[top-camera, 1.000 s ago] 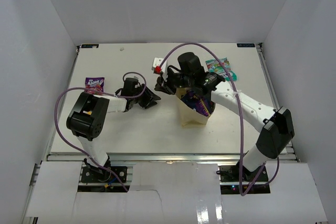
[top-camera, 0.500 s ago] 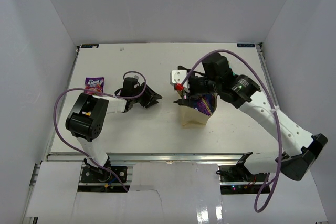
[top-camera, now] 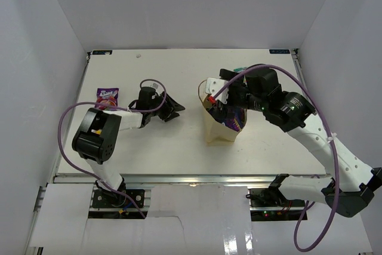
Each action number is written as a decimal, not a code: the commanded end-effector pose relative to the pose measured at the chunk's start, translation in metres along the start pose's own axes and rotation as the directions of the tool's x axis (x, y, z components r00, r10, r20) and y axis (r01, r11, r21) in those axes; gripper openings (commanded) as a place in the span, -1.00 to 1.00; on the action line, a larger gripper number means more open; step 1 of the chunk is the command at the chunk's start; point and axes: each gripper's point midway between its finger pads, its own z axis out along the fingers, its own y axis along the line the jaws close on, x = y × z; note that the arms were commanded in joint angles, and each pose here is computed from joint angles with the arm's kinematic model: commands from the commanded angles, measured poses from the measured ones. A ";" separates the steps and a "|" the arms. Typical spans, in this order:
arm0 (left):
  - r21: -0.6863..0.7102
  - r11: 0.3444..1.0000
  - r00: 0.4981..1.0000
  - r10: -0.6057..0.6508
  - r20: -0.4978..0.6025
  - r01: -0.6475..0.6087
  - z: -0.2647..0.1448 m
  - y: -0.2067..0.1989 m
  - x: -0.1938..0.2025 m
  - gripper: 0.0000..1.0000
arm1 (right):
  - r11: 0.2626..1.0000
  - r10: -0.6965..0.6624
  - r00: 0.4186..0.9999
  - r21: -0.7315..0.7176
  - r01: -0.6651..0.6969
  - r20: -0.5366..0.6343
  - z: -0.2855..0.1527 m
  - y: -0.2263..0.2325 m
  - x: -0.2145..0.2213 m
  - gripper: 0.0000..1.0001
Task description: Place the snacks into the paper bag
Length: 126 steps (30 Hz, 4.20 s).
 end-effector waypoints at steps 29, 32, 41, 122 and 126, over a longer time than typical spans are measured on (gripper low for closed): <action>0.321 0.625 0.702 0.608 0.371 -0.711 -0.146 -0.236 0.022 0.64 | 0.997 0.059 0.941 -0.028 -0.072 -0.332 -0.004 -0.041 0.080 0.25; 0.310 0.616 0.688 0.622 0.373 -0.725 -0.142 -0.245 0.030 0.64 | 0.995 0.073 0.939 -0.037 -0.091 -0.337 -0.007 -0.037 0.081 0.25; 0.224 0.641 0.676 0.657 0.334 -0.734 -0.119 -0.236 0.028 0.64 | 0.984 0.137 0.914 -0.053 -0.169 -0.382 0.008 -0.035 0.104 0.11; 0.043 0.807 0.710 0.492 0.504 -0.589 -0.127 -0.224 -0.052 -0.86 | 0.859 0.507 0.855 0.024 -0.512 0.106 0.078 -0.162 0.080 -0.85; 0.052 0.823 0.712 0.455 0.535 -0.565 -0.125 -0.223 -0.089 -0.86 | 0.876 0.474 0.868 0.021 -0.482 0.147 0.107 -0.176 0.062 -0.85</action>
